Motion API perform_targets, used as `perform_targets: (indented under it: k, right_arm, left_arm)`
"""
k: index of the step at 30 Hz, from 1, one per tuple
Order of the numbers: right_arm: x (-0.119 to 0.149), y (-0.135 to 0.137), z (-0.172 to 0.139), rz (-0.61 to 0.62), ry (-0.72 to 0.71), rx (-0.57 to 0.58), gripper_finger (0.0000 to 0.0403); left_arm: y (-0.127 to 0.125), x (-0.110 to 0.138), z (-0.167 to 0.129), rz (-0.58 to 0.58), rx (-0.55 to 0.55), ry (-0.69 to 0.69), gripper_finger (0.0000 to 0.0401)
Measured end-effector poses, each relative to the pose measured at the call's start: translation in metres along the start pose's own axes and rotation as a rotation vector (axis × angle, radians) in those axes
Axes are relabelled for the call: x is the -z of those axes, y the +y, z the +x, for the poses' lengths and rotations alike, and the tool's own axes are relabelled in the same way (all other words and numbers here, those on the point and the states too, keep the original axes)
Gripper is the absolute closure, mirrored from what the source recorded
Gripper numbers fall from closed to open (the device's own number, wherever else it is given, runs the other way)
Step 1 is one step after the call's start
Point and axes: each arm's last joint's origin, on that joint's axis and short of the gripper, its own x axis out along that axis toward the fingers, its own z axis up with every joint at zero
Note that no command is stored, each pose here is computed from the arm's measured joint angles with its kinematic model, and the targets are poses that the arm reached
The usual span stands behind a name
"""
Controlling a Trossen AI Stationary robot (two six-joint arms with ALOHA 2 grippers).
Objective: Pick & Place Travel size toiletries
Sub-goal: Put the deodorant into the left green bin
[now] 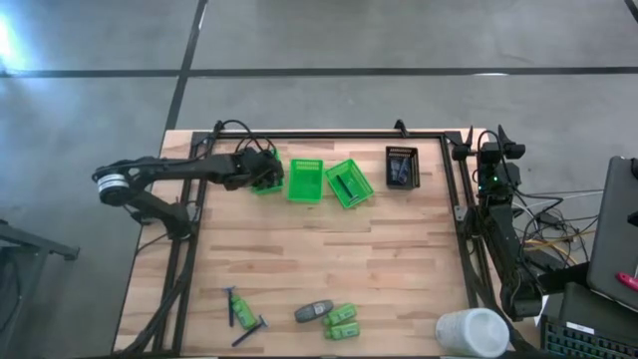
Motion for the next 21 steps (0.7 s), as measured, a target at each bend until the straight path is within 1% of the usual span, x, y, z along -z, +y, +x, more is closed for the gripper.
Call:
perform_targets:
  k: [3, 8, 13, 15, 16, 17, 18, 19, 21]
  right_arm:
    - [0.000, 0.000, 0.000, 0.000, -0.001, 0.000, 0.0039]
    - [0.000, 0.000, 0.000, 0.000, -0.001, 0.000, 0.0039]
    - [0.000, 0.000, 0.000, 0.000, 0.000, 0.000, 0.0039]
    - [0.000, 0.000, 0.000, 0.000, 0.000, 0.000, 0.0039]
    - [0.000, 0.000, 0.000, 0.000, 0.000, 0.000, 0.0039]
    - [0.000, 0.000, 0.000, 0.000, 0.000, 0.000, 0.0039]
    - [0.000, 0.000, 0.000, 0.000, 0.000, 0.000, 0.0039]
    - [0.000, 0.000, 0.000, 0.000, 0.000, 0.000, 0.0039]
    - [0.000, 0.000, 0.000, 0.000, 0.000, 0.001, 0.0039]
  left_arm:
    - [-0.001, -0.003, -0.003, -0.002, -0.006, -0.032, 0.0177]
    - [-0.007, -0.014, -0.020, 0.020, 0.034, -0.129, 0.0141]
    - [-0.006, -0.017, -0.029, 0.016, 0.060, -0.129, 0.0124]
    - [-0.007, -0.016, -0.031, 0.019, 0.084, -0.098, 0.0124]
    - [-0.007, -0.015, -0.033, 0.040, 0.102, -0.078, 0.0124]
    - [-0.010, -0.014, -0.037, 0.084, 0.134, -0.060, 0.0125]
    - [-0.014, -0.012, -0.043, 0.147, 0.188, -0.044, 0.0125]
    - [-0.019, -0.008, -0.050, 0.238, 0.260, -0.032, 0.0125]
    - [-0.029, 0.004, -0.066, 0.480, 0.435, 0.017, 0.0124]
